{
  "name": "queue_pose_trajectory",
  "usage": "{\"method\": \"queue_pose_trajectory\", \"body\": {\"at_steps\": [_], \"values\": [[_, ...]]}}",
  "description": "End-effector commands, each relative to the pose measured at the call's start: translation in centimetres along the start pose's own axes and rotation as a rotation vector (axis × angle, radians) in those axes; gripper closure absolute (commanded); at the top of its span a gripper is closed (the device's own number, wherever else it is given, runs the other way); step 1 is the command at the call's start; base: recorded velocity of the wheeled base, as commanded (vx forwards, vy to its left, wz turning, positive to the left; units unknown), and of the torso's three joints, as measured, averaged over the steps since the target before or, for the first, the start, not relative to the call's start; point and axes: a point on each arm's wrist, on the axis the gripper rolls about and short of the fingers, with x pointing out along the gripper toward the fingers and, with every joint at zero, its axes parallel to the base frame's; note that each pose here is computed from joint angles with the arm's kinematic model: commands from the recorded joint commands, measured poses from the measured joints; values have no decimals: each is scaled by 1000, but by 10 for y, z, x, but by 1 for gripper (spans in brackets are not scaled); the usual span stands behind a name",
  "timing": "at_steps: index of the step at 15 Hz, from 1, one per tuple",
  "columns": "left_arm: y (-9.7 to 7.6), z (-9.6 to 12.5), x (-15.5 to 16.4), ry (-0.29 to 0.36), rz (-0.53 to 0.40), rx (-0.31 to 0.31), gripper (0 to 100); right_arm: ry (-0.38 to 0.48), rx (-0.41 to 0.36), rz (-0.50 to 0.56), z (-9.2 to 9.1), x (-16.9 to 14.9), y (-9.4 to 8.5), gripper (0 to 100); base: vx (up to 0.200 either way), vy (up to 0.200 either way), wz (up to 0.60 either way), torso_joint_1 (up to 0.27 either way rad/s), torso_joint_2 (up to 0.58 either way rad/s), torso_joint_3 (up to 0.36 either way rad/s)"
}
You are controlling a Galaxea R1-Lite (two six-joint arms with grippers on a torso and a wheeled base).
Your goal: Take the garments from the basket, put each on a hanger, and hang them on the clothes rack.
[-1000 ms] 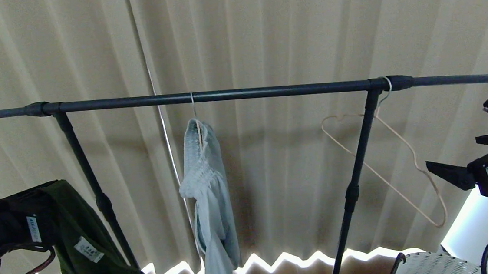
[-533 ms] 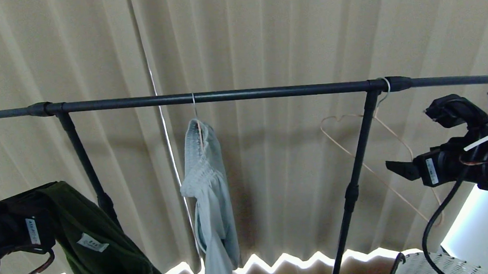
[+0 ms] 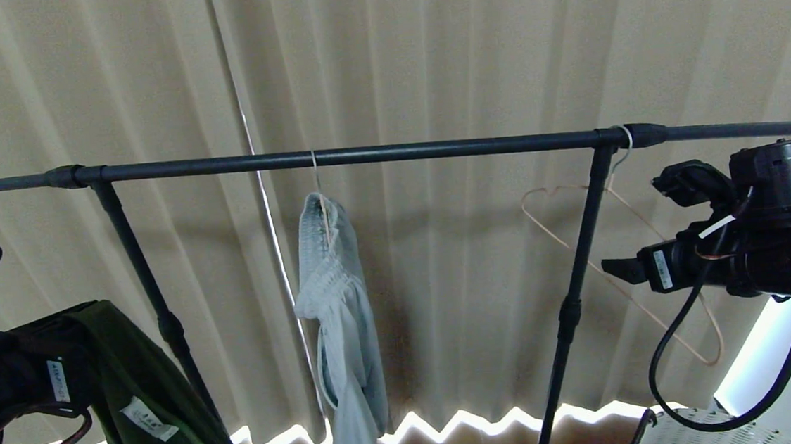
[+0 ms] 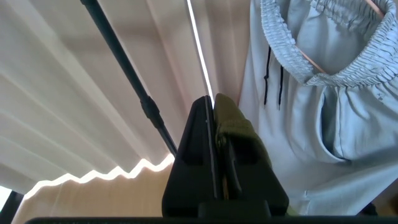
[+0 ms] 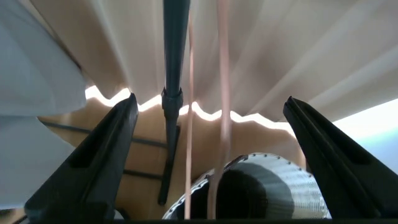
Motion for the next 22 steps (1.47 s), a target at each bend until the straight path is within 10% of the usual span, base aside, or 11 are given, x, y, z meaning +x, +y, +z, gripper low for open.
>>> {"method": "queue_pose_trajectory", "body": {"at_steps": [1, 2, 3, 22], "values": [[0, 0, 1, 2, 0, 0, 100, 8, -2, 0, -1, 3, 1, 0, 0, 0, 0, 0, 0, 0], [0, 0, 1, 2, 0, 0, 100, 8, -2, 0, -1, 3, 1, 0, 0, 0, 0, 0, 0, 0], [0, 0, 1, 2, 0, 0, 100, 7, -2, 0, -1, 3, 0, 100, 0, 0, 0, 0, 0, 0], [0, -6, 0, 18, 5, 4, 100, -114, 97, -14, -3, -53, -10, 100, 0, 0, 0, 0, 0, 0]]}}
